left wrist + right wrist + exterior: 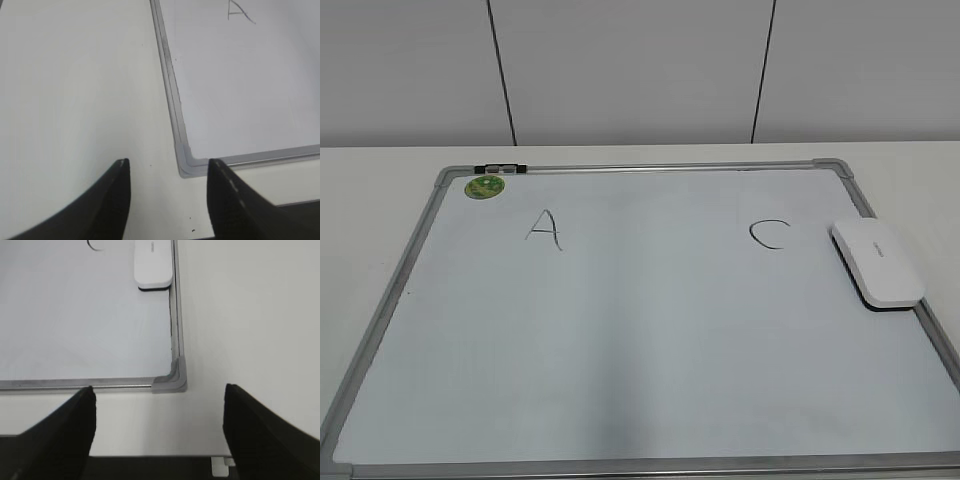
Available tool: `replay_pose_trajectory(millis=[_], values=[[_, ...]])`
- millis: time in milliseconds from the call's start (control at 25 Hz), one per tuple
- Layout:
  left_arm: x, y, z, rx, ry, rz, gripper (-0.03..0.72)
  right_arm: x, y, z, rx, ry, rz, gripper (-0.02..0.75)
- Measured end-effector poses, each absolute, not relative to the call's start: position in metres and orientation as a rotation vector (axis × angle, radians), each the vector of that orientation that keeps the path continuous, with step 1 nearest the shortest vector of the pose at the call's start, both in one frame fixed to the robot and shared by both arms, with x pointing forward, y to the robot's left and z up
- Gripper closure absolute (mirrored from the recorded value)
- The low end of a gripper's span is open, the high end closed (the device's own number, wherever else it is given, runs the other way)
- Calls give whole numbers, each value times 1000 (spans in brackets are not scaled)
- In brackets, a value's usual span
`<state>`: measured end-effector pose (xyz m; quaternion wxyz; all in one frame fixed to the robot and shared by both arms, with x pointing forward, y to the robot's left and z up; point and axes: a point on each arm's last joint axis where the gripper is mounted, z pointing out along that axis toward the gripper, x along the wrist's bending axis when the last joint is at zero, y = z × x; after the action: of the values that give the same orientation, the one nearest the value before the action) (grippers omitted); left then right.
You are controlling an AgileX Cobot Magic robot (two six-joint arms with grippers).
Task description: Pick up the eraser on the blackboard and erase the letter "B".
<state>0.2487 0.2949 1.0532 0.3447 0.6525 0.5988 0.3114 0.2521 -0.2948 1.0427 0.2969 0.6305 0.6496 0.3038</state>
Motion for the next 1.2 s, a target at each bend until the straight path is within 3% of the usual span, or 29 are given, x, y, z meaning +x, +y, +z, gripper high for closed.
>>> replay_pose_trajectory(millis=[240,1200], values=[[233,295,1053,1630,1491,877,337,230,-294,1043,1572,1628,902,150],[232,295,1053,1628,1488,880,413,230,-294,1043,1573,1629,901,151]])
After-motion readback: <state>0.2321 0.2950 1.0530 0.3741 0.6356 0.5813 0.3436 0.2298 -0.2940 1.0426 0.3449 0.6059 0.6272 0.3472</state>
